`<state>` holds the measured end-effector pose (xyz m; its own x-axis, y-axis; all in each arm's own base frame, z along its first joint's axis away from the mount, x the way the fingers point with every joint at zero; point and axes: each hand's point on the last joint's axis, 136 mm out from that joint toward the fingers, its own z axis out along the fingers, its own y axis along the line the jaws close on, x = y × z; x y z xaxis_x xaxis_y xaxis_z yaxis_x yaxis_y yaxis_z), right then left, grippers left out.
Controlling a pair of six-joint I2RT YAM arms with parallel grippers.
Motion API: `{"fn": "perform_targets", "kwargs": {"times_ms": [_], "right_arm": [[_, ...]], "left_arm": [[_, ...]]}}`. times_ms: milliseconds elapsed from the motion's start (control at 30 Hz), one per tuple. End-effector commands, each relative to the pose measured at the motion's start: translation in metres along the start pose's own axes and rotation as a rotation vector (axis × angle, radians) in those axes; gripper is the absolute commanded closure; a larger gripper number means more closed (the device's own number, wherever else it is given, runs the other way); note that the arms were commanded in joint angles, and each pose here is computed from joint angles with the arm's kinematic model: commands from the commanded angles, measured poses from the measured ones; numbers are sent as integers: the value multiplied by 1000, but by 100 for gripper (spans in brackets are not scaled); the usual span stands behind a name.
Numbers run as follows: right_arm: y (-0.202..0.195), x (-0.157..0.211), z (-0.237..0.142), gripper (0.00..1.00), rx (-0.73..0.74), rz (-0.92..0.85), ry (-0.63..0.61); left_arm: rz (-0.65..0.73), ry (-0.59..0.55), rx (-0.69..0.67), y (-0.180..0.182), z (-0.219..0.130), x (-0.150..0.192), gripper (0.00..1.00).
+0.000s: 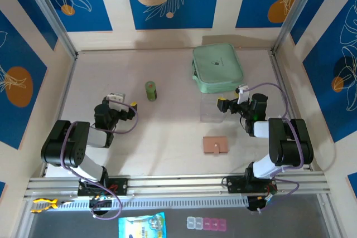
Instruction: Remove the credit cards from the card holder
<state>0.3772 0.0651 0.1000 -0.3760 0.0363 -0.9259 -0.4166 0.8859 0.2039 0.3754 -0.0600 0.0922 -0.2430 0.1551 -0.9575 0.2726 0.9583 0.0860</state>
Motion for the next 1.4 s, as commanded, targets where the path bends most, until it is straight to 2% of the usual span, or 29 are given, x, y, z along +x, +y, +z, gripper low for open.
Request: {"fn": "perform_targets", "kwargs": {"times_ms": [0, 267, 467, 1133, 1367], "right_arm": [[4, -3, -2, 1, -19, -31, -21], [4, -3, -2, 1, -20, -29, -21], [2, -3, -2, 1, -13, -22, -20], [3, -3, -2, 1, -10, -27, -22], [-2, -7, -1, 1, 75, -42, -20]], "left_arm": [[13, -34, 6, 2, -2, -6, 0], [8, -29, 1, 3, -1, -6, 0], [-24, 36, -50, 16, 9, -3, 0], [-51, 42, -45, 20, 11, -2, 0], [-54, 21, -77, 24, 5, -7, 0]]}}
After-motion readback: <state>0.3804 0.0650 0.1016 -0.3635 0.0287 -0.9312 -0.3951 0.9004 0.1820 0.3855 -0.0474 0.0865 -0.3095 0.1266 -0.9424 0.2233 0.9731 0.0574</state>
